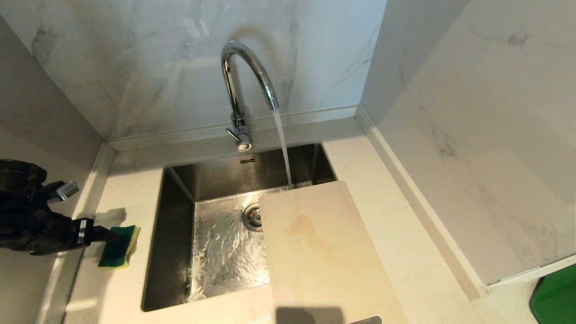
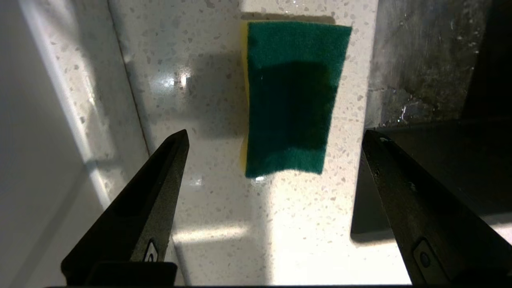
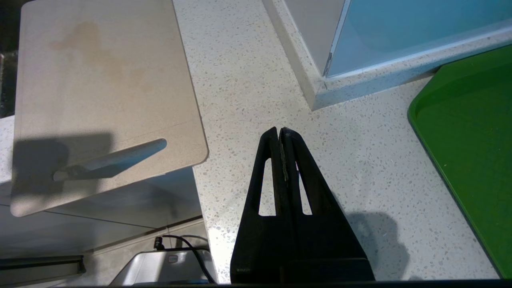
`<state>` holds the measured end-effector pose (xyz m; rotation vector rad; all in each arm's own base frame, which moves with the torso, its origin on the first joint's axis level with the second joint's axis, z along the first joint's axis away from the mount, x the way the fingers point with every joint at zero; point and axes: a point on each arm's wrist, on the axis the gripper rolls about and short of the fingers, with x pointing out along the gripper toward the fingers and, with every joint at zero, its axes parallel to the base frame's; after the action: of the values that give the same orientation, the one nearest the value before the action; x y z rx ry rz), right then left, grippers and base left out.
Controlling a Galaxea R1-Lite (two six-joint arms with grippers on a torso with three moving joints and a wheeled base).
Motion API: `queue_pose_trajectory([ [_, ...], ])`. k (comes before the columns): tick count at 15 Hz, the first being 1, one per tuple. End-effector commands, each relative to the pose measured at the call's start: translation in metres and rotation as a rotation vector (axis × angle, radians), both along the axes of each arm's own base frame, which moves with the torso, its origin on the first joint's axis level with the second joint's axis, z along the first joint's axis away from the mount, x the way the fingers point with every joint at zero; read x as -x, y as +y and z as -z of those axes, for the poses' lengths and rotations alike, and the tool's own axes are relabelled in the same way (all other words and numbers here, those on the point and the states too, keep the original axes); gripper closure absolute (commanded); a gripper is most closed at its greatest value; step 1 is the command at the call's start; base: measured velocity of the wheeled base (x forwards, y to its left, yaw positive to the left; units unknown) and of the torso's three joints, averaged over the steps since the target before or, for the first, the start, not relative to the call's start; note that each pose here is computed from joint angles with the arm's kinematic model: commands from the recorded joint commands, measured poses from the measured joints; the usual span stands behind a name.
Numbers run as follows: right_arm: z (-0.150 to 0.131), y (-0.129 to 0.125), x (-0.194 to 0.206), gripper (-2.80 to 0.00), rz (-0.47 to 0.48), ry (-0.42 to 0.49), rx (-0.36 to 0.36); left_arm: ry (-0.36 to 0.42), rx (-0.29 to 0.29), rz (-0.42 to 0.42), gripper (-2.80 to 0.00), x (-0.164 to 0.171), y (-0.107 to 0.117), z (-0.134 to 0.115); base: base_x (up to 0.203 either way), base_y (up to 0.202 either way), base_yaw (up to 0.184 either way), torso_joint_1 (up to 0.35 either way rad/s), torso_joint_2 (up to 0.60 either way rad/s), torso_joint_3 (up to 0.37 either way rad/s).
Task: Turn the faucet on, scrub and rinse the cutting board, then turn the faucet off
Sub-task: Pick up the cleaning cloth
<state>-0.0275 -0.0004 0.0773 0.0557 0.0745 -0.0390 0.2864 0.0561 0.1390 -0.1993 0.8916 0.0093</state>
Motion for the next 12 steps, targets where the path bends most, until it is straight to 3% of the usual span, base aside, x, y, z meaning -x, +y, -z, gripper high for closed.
queue_pose_trajectory([
  [1, 0.0, 0.0, 0.0, 0.0, 0.0, 0.0, 0.0, 0.043, 0.011, 0.004, -2.8, -0.007, 0.001, 0.014, 0.0, 0.0, 0.0, 0.0, 0.0, 0.0],
  [5, 0.0, 0.0, 0.0, 0.0, 0.0, 0.001, 0.0, 0.039, 0.057, 0.043, -2.8, -0.011, -0.002, 0.02, 0.0, 0.0, 0.0, 0.0, 0.0, 0.0],
  [12, 0.0, 0.0, 0.0, 0.0, 0.0, 0.0, 0.0, 0.063, 0.059, 0.075, -2.8, -0.019, -0.01, 0.031, 0.0, 0.0, 0.0, 0.0, 0.0, 0.0],
])
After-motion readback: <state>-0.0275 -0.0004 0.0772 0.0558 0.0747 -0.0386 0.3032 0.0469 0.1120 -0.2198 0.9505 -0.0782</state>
